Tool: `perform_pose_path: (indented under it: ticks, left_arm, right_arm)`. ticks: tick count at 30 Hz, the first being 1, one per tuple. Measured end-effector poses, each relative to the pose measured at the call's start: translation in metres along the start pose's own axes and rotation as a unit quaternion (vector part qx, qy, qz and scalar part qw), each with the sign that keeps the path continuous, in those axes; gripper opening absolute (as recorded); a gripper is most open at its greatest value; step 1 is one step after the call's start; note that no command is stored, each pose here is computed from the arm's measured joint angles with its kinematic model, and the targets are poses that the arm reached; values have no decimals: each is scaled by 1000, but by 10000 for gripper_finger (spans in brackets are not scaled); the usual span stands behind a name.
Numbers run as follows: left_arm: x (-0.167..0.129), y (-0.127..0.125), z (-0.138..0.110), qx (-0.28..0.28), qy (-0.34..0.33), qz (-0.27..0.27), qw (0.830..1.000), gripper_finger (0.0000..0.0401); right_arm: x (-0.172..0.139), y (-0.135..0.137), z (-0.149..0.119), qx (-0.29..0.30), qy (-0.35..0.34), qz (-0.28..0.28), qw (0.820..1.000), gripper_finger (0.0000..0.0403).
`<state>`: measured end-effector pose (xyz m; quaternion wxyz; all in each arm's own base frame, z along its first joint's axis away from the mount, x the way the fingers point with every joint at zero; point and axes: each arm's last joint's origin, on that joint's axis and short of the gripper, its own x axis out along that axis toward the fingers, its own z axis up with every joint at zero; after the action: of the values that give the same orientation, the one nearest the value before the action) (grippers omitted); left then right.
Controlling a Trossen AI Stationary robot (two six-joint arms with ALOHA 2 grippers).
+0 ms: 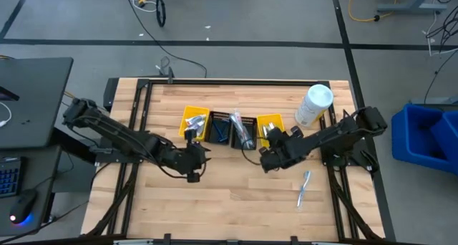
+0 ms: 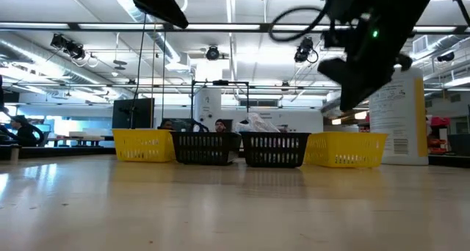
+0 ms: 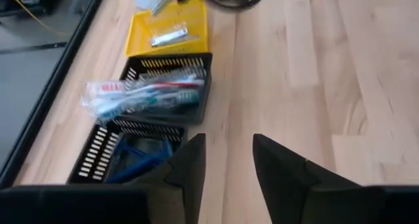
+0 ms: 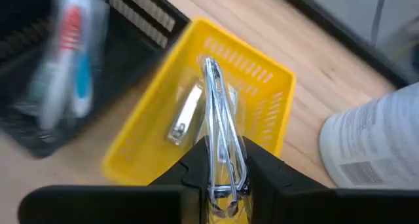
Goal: Pick & Place Travel size toiletries
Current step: Put the silver nail cutter into the right yellow bin, then put the blue toothbrush into the right black bin
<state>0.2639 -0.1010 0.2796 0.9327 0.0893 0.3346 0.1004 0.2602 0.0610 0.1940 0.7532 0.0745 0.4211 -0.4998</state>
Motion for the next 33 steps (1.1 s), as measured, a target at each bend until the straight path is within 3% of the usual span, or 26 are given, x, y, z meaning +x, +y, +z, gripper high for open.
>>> perform_pose_path:
  ticks: [10,17,27,33]
  left_arm:
    - [-5,13,-37,-37,-13,-3,999,122]
    - [-1,16,-49,-51,-6,4,999,121]
    - [0,17,-50,-55,-8,10,998,121]
    - [1,17,-50,-65,-8,11,998,121]
  right_arm:
    - [65,-18,0,33,67,-20,997,75]
    - [89,-18,7,22,109,51,992,107]
    - [75,-17,28,-6,113,83,990,205]
    - [49,-19,38,2,208,129,970,222]
